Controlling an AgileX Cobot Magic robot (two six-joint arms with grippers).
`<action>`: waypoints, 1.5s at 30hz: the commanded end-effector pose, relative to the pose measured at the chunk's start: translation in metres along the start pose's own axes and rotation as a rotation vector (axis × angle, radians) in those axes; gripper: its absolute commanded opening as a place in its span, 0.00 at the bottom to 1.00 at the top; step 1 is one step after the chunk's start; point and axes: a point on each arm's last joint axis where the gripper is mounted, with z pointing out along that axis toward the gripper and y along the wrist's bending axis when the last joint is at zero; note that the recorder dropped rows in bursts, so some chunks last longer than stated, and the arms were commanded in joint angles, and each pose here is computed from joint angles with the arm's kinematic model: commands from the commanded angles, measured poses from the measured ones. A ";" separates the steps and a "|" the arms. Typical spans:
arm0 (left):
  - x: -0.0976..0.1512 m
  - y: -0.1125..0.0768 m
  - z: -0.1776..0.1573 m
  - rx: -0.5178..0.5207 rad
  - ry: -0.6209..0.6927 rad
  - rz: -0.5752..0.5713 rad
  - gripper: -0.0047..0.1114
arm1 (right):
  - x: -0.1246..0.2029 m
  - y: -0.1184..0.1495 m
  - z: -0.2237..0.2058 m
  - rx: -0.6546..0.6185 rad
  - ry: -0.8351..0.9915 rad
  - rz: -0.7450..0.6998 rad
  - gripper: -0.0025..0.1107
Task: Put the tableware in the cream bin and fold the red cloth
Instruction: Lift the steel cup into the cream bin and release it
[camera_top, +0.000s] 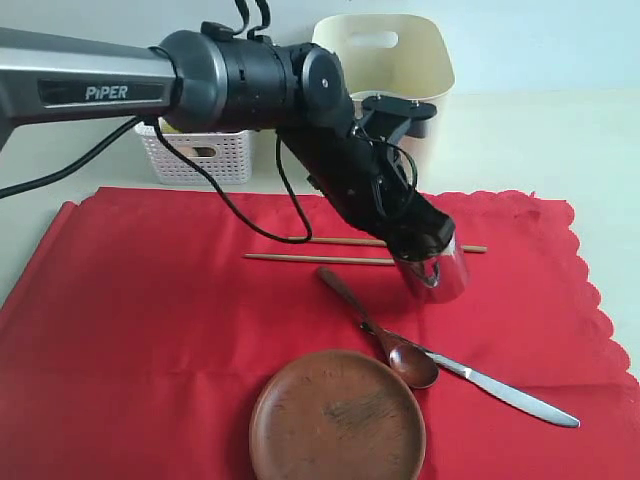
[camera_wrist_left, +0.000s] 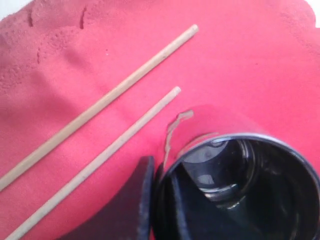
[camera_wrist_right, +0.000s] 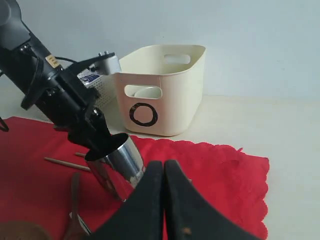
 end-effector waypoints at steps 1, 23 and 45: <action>-0.019 -0.012 -0.048 -0.009 -0.131 0.032 0.04 | 0.001 0.000 0.000 -0.002 -0.004 0.000 0.02; -0.074 0.031 -0.110 -0.307 -0.799 0.091 0.04 | 0.001 0.000 0.000 -0.002 -0.004 0.000 0.02; -0.065 0.095 -0.055 -0.416 -0.900 -0.056 0.57 | 0.001 0.000 0.000 -0.002 -0.004 0.000 0.02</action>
